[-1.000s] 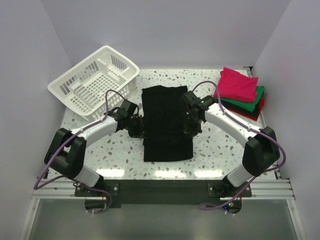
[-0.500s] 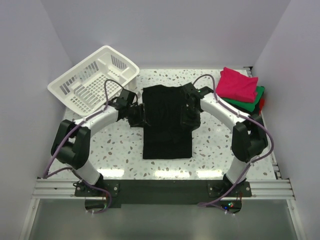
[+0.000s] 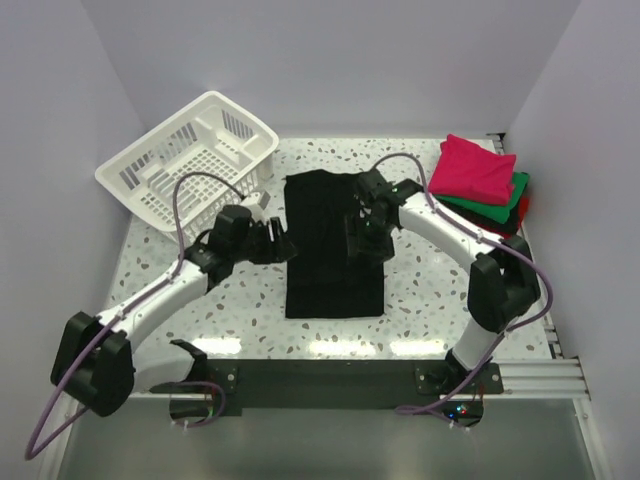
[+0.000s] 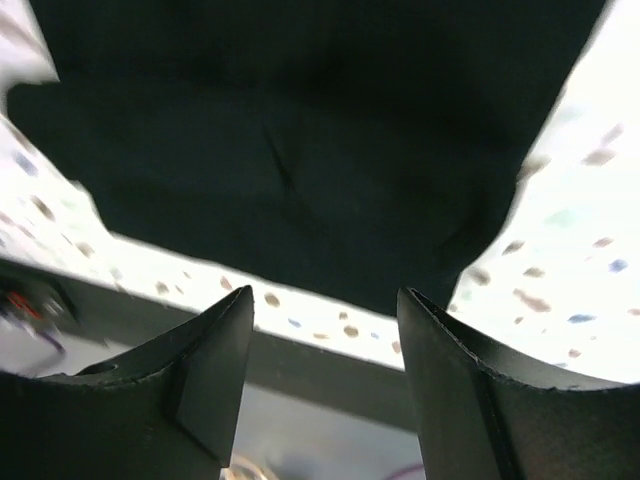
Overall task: Fold and stack the t-shirts
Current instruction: Fold the tshirt
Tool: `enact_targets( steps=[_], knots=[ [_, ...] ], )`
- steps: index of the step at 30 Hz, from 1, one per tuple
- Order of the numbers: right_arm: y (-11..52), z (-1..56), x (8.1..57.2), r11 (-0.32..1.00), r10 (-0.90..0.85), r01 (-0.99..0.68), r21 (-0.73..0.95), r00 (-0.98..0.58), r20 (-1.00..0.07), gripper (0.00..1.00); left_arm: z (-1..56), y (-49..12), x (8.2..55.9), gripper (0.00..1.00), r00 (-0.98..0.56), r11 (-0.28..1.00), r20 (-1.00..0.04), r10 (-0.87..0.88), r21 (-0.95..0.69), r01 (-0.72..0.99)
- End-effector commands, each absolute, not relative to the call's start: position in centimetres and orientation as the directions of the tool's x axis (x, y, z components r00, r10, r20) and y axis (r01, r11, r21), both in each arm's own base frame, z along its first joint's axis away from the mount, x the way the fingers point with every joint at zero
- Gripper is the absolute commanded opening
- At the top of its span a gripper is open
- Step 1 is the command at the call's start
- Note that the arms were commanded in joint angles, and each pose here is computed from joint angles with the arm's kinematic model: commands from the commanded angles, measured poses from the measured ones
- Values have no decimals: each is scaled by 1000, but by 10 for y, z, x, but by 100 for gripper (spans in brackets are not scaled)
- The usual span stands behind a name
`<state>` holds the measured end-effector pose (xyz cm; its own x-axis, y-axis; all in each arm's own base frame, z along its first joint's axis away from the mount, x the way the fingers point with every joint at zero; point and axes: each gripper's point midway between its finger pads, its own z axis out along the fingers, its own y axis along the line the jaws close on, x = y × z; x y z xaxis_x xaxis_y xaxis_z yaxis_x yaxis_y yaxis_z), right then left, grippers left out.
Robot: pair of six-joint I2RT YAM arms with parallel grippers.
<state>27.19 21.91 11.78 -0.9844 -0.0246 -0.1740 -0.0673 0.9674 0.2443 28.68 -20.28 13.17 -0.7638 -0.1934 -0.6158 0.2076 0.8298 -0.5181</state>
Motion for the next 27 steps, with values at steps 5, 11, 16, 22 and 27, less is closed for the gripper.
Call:
enact_targets(
  steps=[5,11,16,22,27],
  knots=[
    [259,92,204,927,-93,-114,356,-993,-77,63,141,-252,240,59,-677,717,-703,-219,-586,377],
    [269,71,207,935,-64,-85,344,-995,-74,63,117,-267,220,58,-678,677,-704,-212,-606,418],
    [269,55,216,950,-53,-76,302,-995,-85,62,99,-276,212,58,-681,676,-709,-181,-593,438],
    [271,38,223,958,-39,-64,280,-995,-96,62,80,-284,197,58,-704,665,-699,-127,-587,462],
    [269,31,234,969,-17,-49,242,-991,-132,62,37,-277,173,58,-757,697,-653,-23,-554,456]
  ],
)
